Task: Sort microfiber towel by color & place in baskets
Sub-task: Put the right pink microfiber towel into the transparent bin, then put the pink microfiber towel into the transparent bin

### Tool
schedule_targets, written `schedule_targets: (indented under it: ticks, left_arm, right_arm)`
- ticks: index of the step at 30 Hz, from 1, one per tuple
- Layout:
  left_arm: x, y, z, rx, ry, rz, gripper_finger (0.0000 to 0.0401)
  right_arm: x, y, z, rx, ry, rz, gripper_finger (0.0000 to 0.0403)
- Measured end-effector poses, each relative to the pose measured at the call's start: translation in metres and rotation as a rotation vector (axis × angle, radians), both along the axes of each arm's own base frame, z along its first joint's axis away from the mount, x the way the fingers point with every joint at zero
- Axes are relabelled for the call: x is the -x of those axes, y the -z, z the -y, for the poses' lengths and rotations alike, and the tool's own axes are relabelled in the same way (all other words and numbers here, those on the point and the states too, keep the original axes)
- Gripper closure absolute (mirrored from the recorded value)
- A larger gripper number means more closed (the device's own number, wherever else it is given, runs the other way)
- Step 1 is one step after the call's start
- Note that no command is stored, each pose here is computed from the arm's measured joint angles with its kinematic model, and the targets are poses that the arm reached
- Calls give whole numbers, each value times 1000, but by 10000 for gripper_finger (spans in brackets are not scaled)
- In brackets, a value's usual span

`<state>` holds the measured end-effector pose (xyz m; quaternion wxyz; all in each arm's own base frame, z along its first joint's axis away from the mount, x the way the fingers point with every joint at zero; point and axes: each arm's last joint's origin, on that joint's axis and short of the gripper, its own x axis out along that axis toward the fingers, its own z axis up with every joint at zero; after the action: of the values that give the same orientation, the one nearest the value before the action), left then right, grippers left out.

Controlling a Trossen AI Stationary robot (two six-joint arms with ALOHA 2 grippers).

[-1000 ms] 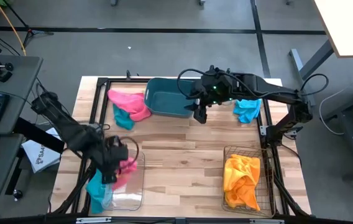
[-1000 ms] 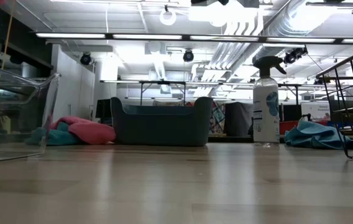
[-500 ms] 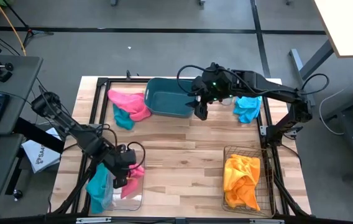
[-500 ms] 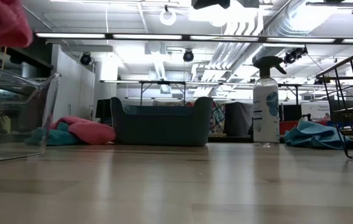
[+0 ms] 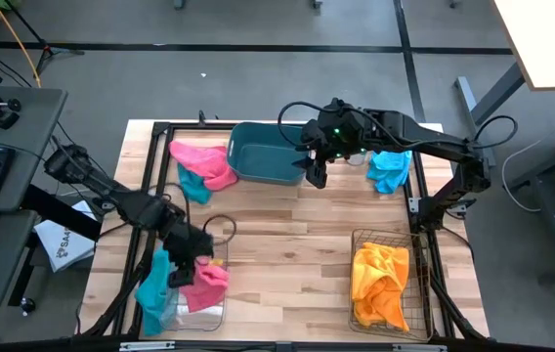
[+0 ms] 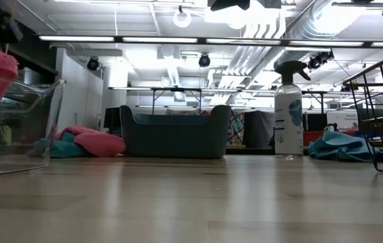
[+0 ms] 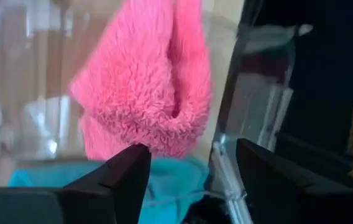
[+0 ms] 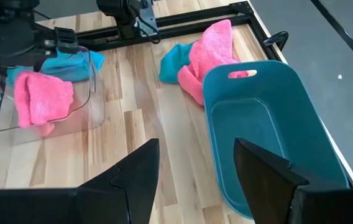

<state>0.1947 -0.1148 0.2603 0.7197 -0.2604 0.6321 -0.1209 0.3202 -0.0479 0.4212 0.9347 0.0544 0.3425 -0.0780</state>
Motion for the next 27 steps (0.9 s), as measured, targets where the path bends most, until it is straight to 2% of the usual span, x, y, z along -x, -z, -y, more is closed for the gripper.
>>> schedule_targets:
  ticks: [3,5,9,12,16,22,27]
  left_arm:
    - [-7,-17,-22,-10,-58,103,175]
    - [-11,-36,-42,-75,-118,209,174]
    - [-9,-71,-89,-363,-265,372,174]
    - [-5,-78,-121,-530,-342,357,174]
    - [-4,-57,-152,-556,-330,255,174]
    - [-9,9,-177,-620,-153,153,174]
    - [-10,42,-182,-765,-109,157,174]
  right_arm:
    - [0,0,0,-2,2,0,201]
    - [0,0,0,-8,7,1,201]
    - [0,0,0,-15,13,2,201]
    - [0,0,0,-29,25,4,201]
    - [0,0,1,-54,49,8,201]
    - [0,0,1,-89,80,12,201]
    - [0,0,1,-88,122,14,201]
